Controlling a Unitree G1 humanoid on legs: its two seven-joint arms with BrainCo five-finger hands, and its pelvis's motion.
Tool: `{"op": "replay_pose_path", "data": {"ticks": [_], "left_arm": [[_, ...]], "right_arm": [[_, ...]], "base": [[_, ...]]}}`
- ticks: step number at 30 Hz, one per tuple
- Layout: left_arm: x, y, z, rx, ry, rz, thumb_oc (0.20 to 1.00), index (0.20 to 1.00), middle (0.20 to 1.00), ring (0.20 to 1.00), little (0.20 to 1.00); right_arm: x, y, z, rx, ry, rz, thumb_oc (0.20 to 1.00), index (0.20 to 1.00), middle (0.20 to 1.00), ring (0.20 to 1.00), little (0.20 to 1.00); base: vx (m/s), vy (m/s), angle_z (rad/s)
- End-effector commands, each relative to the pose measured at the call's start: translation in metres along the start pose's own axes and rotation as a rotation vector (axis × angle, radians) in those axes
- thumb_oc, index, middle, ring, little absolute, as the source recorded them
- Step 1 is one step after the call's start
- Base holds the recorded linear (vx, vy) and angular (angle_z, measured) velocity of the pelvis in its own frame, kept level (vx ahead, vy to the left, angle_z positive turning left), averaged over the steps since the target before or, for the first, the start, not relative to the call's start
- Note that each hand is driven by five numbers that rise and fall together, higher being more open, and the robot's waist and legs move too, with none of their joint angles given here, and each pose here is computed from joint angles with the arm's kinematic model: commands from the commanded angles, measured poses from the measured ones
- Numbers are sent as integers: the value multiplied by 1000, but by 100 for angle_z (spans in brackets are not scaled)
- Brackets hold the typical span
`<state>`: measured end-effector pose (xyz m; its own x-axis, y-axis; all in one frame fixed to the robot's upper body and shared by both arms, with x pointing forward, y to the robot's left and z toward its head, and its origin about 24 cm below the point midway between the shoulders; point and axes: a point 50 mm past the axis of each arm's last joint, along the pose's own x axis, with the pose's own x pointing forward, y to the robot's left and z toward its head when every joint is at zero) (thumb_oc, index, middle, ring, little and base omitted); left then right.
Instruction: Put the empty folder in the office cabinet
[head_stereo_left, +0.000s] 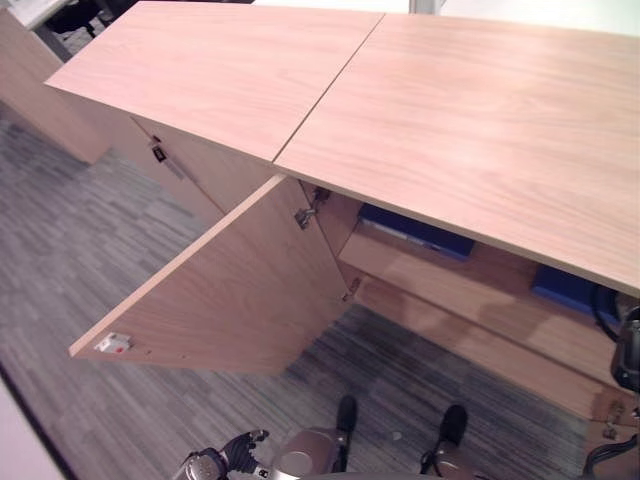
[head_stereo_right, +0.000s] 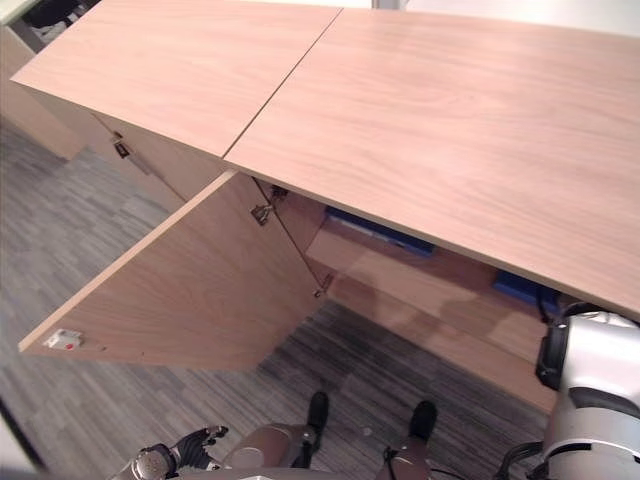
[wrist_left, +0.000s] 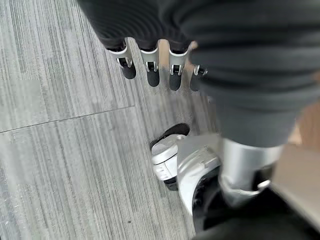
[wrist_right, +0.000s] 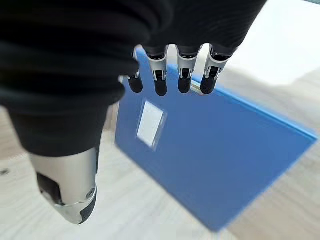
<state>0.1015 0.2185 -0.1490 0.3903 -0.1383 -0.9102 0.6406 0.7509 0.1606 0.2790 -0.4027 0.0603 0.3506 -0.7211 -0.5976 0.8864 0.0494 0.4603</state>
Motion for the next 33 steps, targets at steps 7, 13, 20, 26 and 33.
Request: {"op": "replay_pose_path", "data": {"ticks": [7, 13, 20, 26, 33], "left_arm": [[2, -16, -15, -97, 68, -1, 1000, 1000, 1000, 1000, 1000], [0, -24, -30, -202, 124, 21, 1000, 1000, 1000, 1000, 1000], [-2, -31, -38, -270, 160, 46, 1000, 1000, 1000, 1000, 1000], [-2, -31, -37, -259, 133, 56, 1000, 1000, 1000, 1000, 1000], [-12, -25, -52, -128, 142, 40, 1000, 1000, 1000, 1000, 1000]], "right_arm": [[-4, 1, -52, -71, 14, 122, 1000, 1000, 1000, 1000, 1000], [-23, 7, -113, -231, 83, 287, 1000, 1000, 1000, 1000, 1000], [-45, 13, -143, -338, 42, 498, 1000, 1000, 1000, 1000, 1000], [-65, -3, -127, -639, -265, 735, 1000, 1000, 1000, 1000, 1000], [-68, -38, -116, -1215, -453, 944, 429, 429, 429, 429, 429]], "base": [[97, 18, -26], [88, 19, -31], [38, 23, -26], [32, 5, -9], [19, -12, 0]]}}
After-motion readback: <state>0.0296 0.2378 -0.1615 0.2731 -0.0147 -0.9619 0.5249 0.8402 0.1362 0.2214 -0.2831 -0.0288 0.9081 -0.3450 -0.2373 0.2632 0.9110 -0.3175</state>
